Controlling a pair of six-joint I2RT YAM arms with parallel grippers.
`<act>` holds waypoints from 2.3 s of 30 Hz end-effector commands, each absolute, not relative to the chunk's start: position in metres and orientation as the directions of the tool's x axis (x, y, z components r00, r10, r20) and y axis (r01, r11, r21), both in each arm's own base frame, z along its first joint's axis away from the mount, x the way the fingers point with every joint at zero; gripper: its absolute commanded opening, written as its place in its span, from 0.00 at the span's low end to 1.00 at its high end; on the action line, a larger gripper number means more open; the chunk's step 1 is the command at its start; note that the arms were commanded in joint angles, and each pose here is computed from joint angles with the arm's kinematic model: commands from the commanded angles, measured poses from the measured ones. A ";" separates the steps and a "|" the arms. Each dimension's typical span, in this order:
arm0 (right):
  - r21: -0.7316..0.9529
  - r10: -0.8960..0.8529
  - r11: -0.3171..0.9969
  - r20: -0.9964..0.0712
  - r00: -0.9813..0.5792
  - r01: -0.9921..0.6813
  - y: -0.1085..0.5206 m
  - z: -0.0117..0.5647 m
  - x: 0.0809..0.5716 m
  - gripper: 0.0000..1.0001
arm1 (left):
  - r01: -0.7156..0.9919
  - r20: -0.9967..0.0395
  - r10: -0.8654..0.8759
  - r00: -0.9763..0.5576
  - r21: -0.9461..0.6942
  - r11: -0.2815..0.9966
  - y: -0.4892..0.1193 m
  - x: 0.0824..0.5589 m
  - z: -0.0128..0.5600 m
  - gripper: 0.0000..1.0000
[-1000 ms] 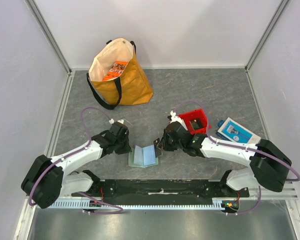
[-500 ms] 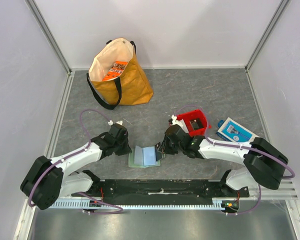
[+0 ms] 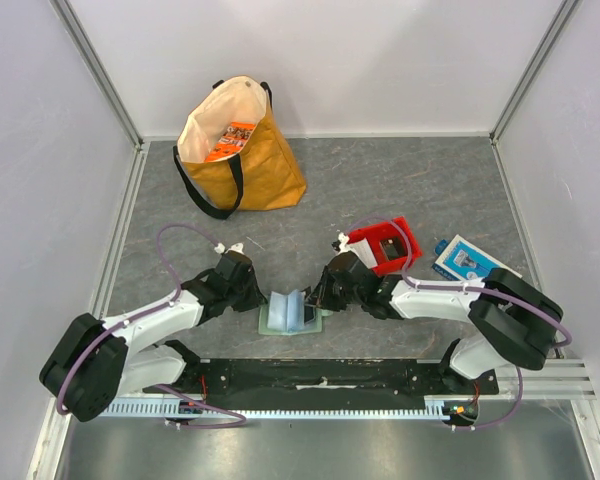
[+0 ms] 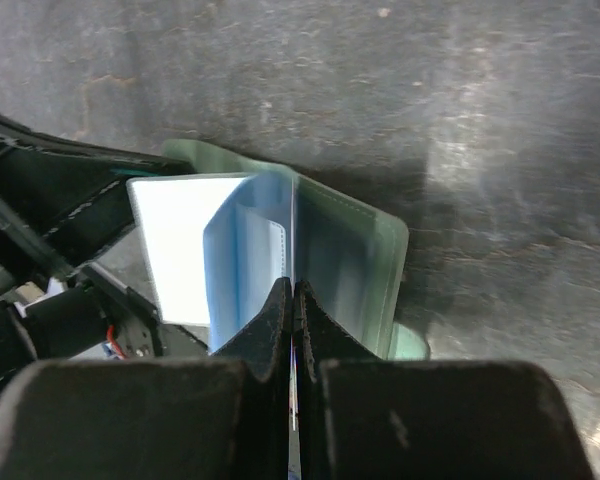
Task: Put the credit cards into the card holder
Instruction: Open the card holder at the center of the board, then insert the credit card into the card holder.
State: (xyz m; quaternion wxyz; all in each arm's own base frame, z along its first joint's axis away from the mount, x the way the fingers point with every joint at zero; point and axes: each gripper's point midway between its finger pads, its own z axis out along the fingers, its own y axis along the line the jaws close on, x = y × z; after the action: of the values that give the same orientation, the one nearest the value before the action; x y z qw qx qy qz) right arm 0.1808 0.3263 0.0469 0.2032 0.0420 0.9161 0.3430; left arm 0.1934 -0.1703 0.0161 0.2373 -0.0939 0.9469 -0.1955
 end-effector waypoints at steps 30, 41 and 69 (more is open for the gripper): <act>0.734 0.209 0.664 -0.369 -0.906 -0.146 0.332 0.034 0.175 0.00 | -0.161 -0.379 -0.341 -0.860 -0.432 0.887 -0.162 0.180 -0.010 0.02; 0.787 0.261 0.598 -0.367 -0.893 -0.149 0.337 0.041 0.180 0.00 | -0.154 -0.372 -0.320 -0.872 -0.412 0.898 -0.163 0.182 -0.013 0.02; 0.825 0.311 0.546 -0.358 -0.880 -0.143 0.333 0.047 0.189 0.00 | -0.114 -0.381 -0.275 -0.883 -0.394 0.912 -0.165 0.184 -0.012 0.02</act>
State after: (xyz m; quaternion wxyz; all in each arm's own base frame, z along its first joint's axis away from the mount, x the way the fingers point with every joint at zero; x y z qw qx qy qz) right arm 0.1885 0.3293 0.0306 0.2266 0.0527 0.8613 0.4516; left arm 0.2088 -0.1834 0.0161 0.2654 -0.1236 0.9262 -0.2376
